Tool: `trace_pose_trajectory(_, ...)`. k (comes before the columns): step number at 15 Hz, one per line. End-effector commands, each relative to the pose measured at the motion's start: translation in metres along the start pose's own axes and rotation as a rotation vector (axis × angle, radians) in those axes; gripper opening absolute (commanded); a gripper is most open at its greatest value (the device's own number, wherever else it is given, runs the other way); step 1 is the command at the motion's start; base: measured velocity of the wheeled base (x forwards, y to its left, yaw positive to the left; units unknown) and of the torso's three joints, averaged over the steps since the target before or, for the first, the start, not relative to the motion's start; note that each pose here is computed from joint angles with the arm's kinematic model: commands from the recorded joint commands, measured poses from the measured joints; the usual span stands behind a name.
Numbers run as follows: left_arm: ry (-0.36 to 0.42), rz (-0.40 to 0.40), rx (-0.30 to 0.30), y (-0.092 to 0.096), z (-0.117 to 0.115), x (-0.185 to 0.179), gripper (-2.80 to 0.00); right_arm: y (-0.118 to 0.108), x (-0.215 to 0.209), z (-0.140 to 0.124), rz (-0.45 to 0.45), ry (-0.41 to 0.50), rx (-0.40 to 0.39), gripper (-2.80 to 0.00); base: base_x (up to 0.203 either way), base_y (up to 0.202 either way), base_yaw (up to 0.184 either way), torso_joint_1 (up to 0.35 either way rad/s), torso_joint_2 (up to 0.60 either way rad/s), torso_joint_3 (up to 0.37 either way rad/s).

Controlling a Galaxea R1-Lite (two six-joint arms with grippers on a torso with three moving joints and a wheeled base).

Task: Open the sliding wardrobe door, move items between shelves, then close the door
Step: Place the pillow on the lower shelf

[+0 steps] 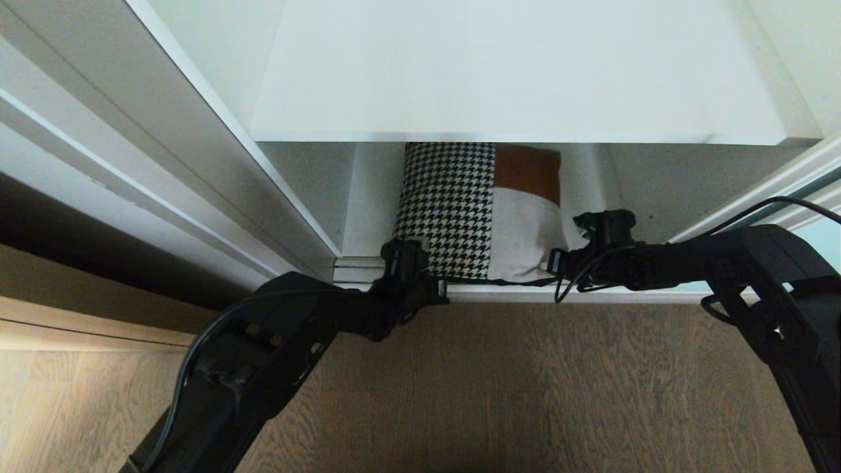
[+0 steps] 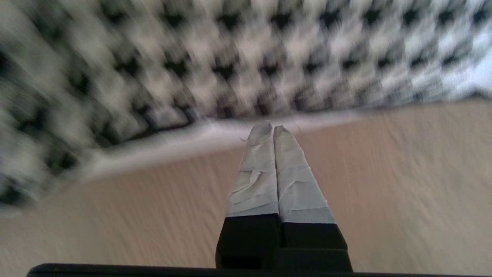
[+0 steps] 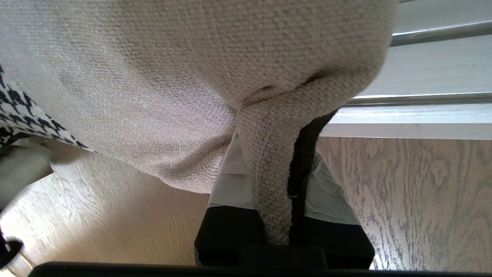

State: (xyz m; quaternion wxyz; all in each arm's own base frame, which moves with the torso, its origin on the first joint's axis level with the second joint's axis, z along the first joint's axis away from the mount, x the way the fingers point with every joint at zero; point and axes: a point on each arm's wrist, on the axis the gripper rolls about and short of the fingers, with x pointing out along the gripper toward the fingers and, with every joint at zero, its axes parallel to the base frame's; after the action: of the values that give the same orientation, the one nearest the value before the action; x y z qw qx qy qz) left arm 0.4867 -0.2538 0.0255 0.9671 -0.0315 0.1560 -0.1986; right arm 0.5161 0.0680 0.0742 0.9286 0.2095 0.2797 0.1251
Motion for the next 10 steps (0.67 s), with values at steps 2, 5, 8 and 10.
trace_pose_trajectory(2,-0.095,0.014,0.063,0.001,-0.001,0.004,-2.8,0.003,0.0,0.001,0.009,-0.007,-0.003,-2.8,0.0,0.0,0.0,0.0,0.0,0.0)
trace_pose_trajectory(5,-0.069,0.027,0.135,0.006,-0.026,0.013,-2.8,0.002,0.002,-0.001,0.008,-0.004,-0.002,-2.8,0.0,0.0,0.0,0.0,0.0,0.0)
trace_pose_trajectory(8,-0.058,0.026,0.135,0.01,-0.028,0.014,-2.8,0.001,0.003,-0.002,0.006,0.0,-0.001,-2.8,0.0,0.0,0.0,0.0,0.0,0.0)
trace_pose_trajectory(10,-0.064,0.028,0.134,0.01,-0.025,0.013,-2.8,0.001,0.002,-0.003,0.007,0.002,0.001,-2.8,0.0,0.0,0.0,0.0,0.0,0.0)
